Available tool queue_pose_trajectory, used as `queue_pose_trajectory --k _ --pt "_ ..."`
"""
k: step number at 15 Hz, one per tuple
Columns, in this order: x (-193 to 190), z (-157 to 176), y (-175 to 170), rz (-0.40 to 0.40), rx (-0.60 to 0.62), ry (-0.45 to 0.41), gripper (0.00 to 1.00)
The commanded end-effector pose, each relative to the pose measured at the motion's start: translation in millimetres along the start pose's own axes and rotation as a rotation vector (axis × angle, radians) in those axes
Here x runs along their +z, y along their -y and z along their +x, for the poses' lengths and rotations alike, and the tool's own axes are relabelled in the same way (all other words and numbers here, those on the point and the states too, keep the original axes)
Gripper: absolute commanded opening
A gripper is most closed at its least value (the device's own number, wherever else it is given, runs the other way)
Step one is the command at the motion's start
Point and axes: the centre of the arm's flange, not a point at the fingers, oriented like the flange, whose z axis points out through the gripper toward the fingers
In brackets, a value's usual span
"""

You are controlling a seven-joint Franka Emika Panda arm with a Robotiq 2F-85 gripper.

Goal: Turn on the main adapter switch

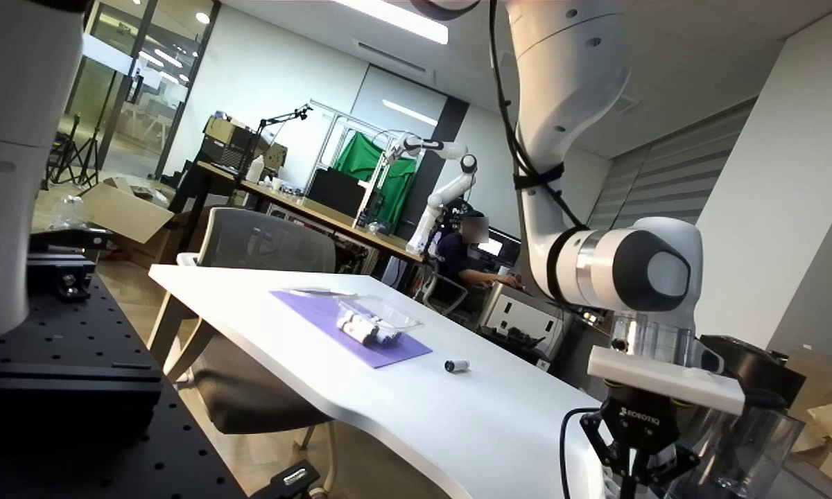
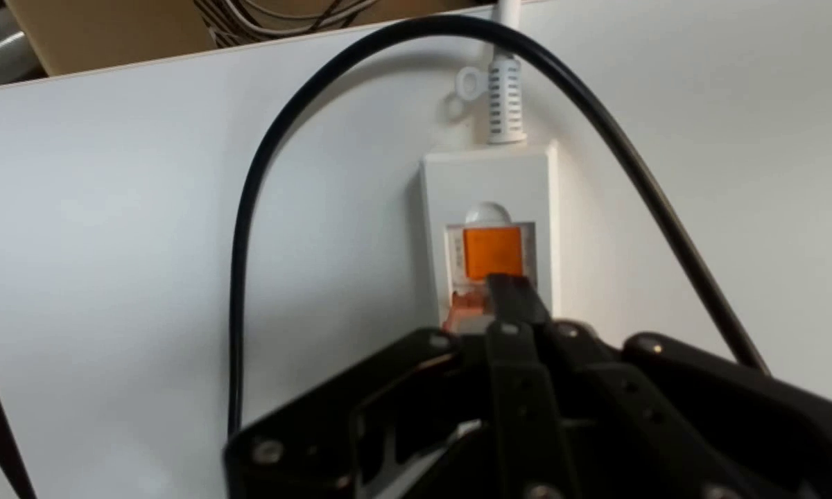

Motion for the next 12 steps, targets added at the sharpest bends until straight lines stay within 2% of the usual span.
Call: queue_pose_trajectory --k 1,3,4,5,8,12 --pt "-65.6 22.2 -7.2 -0.017 0.036 0.057 0.0" --pt "-96.0 28.8 -10.8 -0.019 0.014 0.1 0.0" --pt "-108.4 29.6 -11.2 -0.006 0.002 0.116 0.26" --pt "-120.0 29.7 -12.7 0.013 -0.017 0.139 0.26" --pt "-146.7 25.4 -12.8 0.074 -0.045 0.193 0.46" --pt "-172.1 18.3 -16.1 0.087 -0.047 0.188 0.73"
